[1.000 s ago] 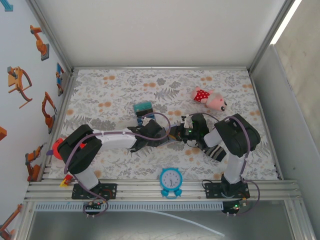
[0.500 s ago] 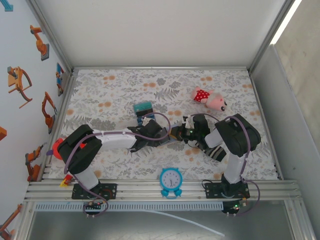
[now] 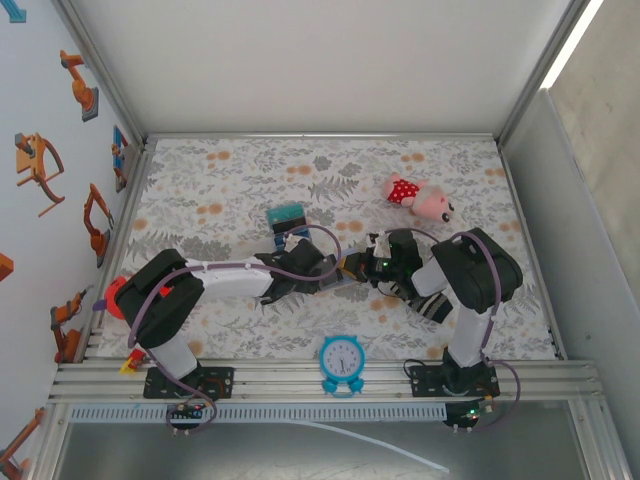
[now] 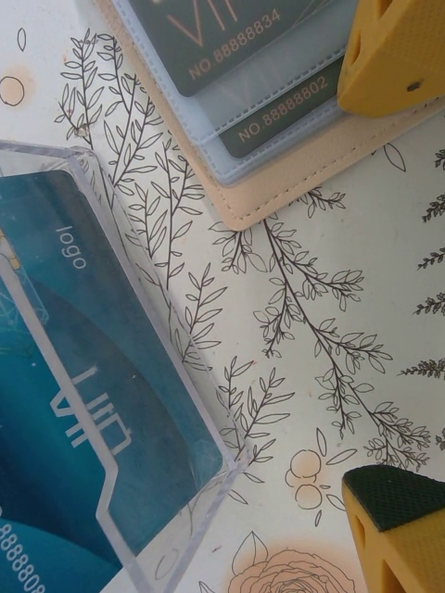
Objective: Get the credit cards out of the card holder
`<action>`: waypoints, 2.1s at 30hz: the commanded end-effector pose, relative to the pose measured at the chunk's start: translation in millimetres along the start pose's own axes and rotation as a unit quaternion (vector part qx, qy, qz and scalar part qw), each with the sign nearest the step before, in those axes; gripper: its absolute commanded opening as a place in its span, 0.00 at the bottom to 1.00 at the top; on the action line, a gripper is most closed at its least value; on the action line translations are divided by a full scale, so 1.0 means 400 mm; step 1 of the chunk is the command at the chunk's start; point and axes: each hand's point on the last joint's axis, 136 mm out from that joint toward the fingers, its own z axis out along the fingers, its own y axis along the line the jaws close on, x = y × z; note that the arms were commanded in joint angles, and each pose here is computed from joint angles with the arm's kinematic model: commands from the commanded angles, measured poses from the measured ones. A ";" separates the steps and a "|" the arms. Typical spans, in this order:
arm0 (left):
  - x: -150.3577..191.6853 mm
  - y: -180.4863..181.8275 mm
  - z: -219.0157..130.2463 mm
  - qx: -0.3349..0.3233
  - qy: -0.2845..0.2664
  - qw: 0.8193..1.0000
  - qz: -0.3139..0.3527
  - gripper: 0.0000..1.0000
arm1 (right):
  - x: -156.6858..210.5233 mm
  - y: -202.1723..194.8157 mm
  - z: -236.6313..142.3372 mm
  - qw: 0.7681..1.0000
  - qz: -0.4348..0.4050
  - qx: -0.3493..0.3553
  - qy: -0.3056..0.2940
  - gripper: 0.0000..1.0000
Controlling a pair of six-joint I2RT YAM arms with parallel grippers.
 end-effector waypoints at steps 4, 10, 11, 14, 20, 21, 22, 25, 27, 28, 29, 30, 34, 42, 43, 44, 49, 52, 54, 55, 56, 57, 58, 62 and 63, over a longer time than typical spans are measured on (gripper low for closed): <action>-0.003 0.003 -0.025 0.001 0.005 1.000 0.010 0.97 | -0.012 0.015 -0.009 1.000 -0.020 -0.008 -0.013 0.00; -0.053 -0.002 -0.073 0.016 -0.021 1.000 0.005 0.97 | -0.012 0.008 -0.008 1.000 -0.019 -0.006 -0.013 0.00; -0.062 -0.004 -0.080 0.019 -0.026 0.999 0.003 0.97 | -0.011 0.006 -0.007 1.000 -0.018 -0.005 -0.012 0.00; -0.082 -0.014 -0.089 0.028 -0.037 0.999 0.002 0.97 | -0.011 0.001 -0.006 1.000 -0.016 -0.003 -0.012 0.00; -0.101 -0.042 -0.064 0.030 -0.038 0.999 0.011 0.97 | -0.013 0.004 -0.004 1.000 -0.017 -0.004 -0.011 0.00; -0.101 -0.047 -0.057 0.031 -0.037 0.999 0.013 0.97 | -0.013 0.003 -0.003 1.000 -0.017 -0.004 -0.011 0.00; -0.100 -0.051 -0.049 0.030 -0.035 0.999 0.013 0.97 | -0.013 0.003 -0.003 1.000 -0.017 -0.004 -0.010 0.00; -0.092 -0.057 -0.030 0.027 -0.027 0.999 0.019 0.97 | -0.012 0.004 -0.002 1.000 -0.018 -0.005 -0.010 0.00; -0.088 -0.059 -0.021 0.024 -0.024 0.999 0.024 0.97 | -0.012 0.003 -0.004 1.000 -0.017 -0.005 -0.010 0.00; -0.084 -0.059 -0.015 0.022 -0.021 0.999 0.028 0.97 | -0.011 0.003 -0.005 1.000 -0.017 -0.005 -0.009 0.00; -0.081 -0.060 -0.010 0.020 -0.018 0.999 0.031 0.97 | -0.011 0.003 -0.004 1.000 -0.017 -0.004 -0.009 0.00; -0.077 -0.059 -0.006 0.017 -0.015 0.999 0.034 0.97 | -0.010 0.005 -0.004 1.000 -0.018 -0.005 -0.009 0.00; -0.058 -0.055 0.008 0.009 -0.003 0.999 0.041 0.97 | -0.010 0.005 -0.006 1.000 -0.018 -0.005 -0.009 0.00; -0.026 -0.048 0.025 0.000 0.018 0.998 0.052 0.97 | -0.013 0.019 -0.005 1.000 -0.024 -0.008 -0.005 0.00; -0.023 -0.047 0.026 -0.001 0.020 0.998 0.054 0.97 | -0.011 0.018 -0.005 1.000 -0.024 -0.006 -0.004 0.00; -0.021 -0.045 0.026 -0.003 0.022 0.998 0.054 0.97 | -0.012 0.018 -0.006 1.000 -0.025 -0.003 -0.004 0.00; -0.013 -0.040 0.028 -0.007 0.027 0.998 0.057 0.97 | -0.012 0.018 -0.008 1.000 -0.028 0.007 -0.001 0.00; -0.011 -0.041 0.030 -0.008 0.029 0.998 0.059 0.97 | -0.011 0.015 -0.007 1.000 -0.028 0.013 0.002 0.00; -0.010 -0.041 0.031 -0.009 0.031 0.998 0.060 0.97 | -0.011 0.013 -0.007 0.999 -0.029 0.018 0.004 0.00; -0.009 -0.041 0.032 -0.010 0.031 0.998 0.060 0.97 | -0.011 0.013 -0.007 0.999 -0.031 0.020 0.005 0.00; -0.010 -0.041 0.033 -0.010 0.031 0.998 0.060 0.97 | -0.012 0.013 -0.008 0.999 -0.033 0.024 0.005 0.00; -0.008 -0.040 0.033 -0.011 0.032 0.998 0.061 0.97 | -0.012 0.012 -0.009 0.999 -0.034 0.029 0.006 0.00; -0.008 -0.041 0.034 -0.011 0.033 0.998 0.061 0.97 | -0.012 0.011 -0.010 0.999 -0.036 0.035 0.007 0.00; -0.003 -0.040 0.037 -0.013 0.036 0.997 0.064 0.97 | -0.007 0.000 -0.024 0.994 -0.062 0.089 0.017 0.00; -0.004 -0.041 0.038 -0.013 0.036 0.997 0.064 0.97 | -0.005 0.000 -0.029 0.992 -0.069 0.103 0.021 0.01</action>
